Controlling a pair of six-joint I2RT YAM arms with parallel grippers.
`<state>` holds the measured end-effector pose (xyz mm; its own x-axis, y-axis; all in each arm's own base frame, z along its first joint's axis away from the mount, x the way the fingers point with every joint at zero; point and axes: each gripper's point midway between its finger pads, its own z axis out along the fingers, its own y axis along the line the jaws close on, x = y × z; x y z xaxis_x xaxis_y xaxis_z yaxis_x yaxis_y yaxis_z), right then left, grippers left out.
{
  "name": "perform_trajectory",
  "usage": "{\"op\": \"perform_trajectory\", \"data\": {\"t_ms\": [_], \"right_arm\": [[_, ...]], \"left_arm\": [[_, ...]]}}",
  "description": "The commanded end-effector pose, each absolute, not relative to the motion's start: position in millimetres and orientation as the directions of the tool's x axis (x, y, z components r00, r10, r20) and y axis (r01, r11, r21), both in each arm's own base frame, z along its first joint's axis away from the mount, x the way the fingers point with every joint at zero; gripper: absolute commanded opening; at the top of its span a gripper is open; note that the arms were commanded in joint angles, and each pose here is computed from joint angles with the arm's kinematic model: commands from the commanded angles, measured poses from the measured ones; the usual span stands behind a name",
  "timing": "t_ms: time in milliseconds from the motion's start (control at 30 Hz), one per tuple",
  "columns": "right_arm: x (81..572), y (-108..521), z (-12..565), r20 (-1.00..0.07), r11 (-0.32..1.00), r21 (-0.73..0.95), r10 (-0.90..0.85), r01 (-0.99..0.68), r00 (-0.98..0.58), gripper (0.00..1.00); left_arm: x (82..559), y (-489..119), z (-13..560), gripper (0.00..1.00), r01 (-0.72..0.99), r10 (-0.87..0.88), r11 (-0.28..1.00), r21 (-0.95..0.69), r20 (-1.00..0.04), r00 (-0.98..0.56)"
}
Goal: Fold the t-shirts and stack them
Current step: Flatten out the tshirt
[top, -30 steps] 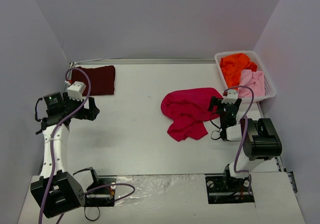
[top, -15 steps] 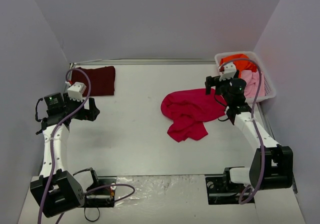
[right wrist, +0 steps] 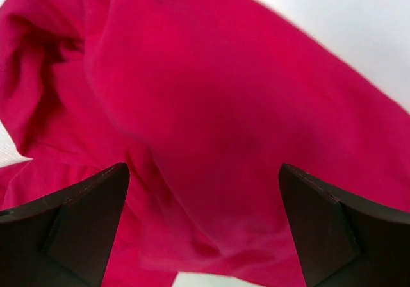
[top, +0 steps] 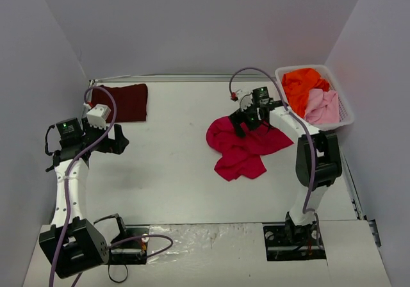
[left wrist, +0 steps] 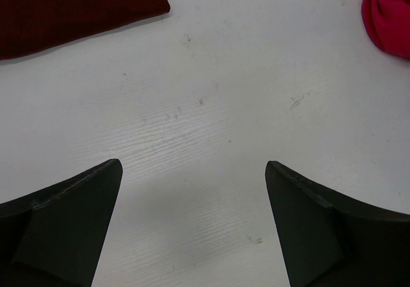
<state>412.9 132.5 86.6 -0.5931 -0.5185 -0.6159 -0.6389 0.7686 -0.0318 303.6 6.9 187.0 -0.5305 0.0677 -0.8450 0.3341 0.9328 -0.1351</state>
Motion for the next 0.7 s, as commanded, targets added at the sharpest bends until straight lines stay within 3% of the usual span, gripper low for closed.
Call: {"op": "perform_trajectory", "data": {"t_ms": [0,100,133,200,233,300,467,667], "right_arm": [[403,154,73,-0.537,0.706,0.0,-0.598,-0.708,-0.595,0.97],[402,169,58,-0.506,0.686,0.0,-0.627,-0.727,-0.592,0.84],[402,172,55,-0.499,0.683,-0.002,-0.634,-0.731,-0.591,0.65],[403,179,55,-0.494,0.68,-0.02,-0.644,-0.733,-0.585,0.38],[405,181,57,-0.495,0.681,-0.03,-0.646,-0.731,-0.582,0.14],[409,186,71,-0.515,0.687,-0.059,-0.642,-0.724,-0.567,0.0],[402,208,129,-0.556,0.649,-0.06,-0.653,-0.759,-0.514,0.0],[355,263,259,-0.708,0.514,-0.062,-0.627,-0.856,-0.325,0.0]], "left_arm": [[305,5,204,0.94,0.358,0.074,0.926,-0.118,-0.874,-0.48],[304,4,204,0.94,0.362,0.08,0.925,-0.113,-0.875,-0.477],[305,5,204,0.94,0.362,0.08,0.925,-0.113,-0.875,-0.477],[305,4,204,0.94,0.364,0.079,0.924,-0.115,-0.875,-0.478],[305,4,204,0.94,0.364,0.079,0.924,-0.115,-0.875,-0.478],[305,4,205,0.94,0.366,0.079,0.923,-0.116,-0.876,-0.476],[304,3,205,0.94,0.37,0.079,0.922,-0.117,-0.877,-0.473],[303,2,208,0.94,0.373,0.077,0.92,-0.119,-0.879,-0.471]]}}
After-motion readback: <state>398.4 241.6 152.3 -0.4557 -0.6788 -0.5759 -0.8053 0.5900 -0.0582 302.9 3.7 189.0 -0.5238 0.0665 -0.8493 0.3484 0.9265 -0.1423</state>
